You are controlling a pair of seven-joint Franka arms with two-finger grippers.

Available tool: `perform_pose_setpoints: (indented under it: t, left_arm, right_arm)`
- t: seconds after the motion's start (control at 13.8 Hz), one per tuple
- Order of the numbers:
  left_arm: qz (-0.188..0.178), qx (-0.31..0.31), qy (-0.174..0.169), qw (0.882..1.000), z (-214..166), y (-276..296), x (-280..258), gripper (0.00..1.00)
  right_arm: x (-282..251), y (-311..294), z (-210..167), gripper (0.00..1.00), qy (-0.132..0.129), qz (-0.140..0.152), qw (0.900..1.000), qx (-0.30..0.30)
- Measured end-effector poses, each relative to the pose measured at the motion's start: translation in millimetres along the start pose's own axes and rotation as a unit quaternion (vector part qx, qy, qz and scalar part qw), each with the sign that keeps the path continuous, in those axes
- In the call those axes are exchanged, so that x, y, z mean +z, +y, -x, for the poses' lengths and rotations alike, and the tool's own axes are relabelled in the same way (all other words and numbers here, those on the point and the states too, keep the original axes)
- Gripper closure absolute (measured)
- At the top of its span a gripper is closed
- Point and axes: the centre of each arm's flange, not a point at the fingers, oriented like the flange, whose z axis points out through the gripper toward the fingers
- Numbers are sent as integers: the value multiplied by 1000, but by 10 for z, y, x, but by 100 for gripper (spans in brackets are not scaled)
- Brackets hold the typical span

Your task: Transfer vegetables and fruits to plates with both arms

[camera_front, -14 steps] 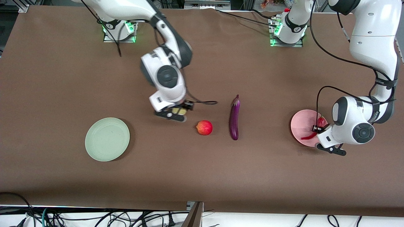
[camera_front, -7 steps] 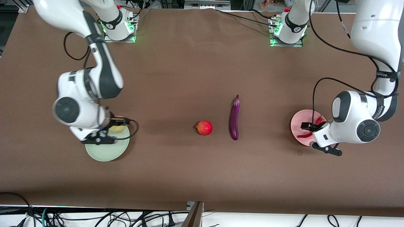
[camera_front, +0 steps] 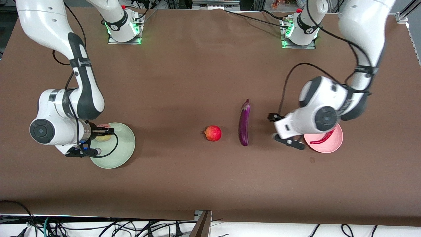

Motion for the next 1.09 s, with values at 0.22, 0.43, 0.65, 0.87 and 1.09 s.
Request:
perform_pose_setpoints:
  t: [0.22, 0.43, 0.65, 0.87, 1.09]
  left_arm:
    - [7, -10, 33, 999, -179, 662, 518, 0]
    - [-10, -30, 44, 999, -230, 887, 879, 0]
    - [-56, -69, 57, 994, -227, 940, 959, 0]
    - [-74, -99, 58, 991, -227, 943, 1118, 0]
    - [-53, -128, 59, 989, -275, 792, 1289, 19]
  right_arm:
    - [295, 311, -105, 21, 5, -2, 1000, 1]
    - [489, 371, -162, 21, 7, -1, 1000, 3]
    - [537, 331, -180, 14, 8, -1, 1000, 0]
    - [312, 199, -183, 0, 17, -5, 1000, -9]
    - [-222, -291, -95, 0, 9, -8, 1000, -14]
